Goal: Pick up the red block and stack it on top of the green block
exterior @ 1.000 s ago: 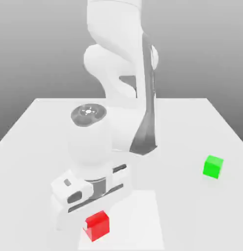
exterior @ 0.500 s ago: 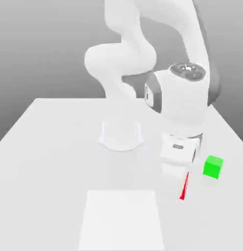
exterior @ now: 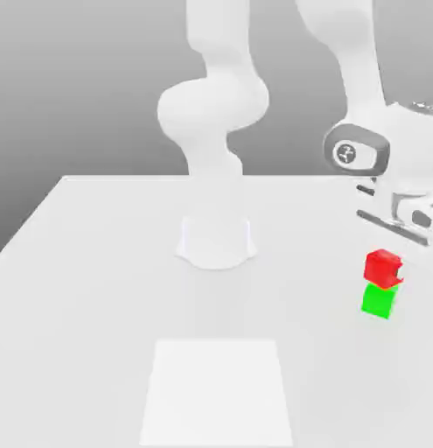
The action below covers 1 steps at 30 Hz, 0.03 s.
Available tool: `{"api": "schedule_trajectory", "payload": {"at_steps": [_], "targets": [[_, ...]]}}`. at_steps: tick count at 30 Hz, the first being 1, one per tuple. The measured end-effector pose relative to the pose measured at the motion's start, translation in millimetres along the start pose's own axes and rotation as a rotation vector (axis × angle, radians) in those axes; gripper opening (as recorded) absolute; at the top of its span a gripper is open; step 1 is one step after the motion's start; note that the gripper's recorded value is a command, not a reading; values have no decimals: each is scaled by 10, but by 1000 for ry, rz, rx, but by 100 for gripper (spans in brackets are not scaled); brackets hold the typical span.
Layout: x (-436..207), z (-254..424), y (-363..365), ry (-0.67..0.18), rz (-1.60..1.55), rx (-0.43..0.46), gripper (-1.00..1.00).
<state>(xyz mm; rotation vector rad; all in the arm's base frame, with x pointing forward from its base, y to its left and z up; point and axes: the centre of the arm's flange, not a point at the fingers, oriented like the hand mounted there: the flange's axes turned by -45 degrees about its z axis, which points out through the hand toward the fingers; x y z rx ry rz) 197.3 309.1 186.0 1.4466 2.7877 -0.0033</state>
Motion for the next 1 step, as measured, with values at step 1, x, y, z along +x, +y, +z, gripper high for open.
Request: {"api": "schedule_trajectory", "payload": {"at_steps": [1], "targets": [[0,0,0,0,0,0,100]]}}
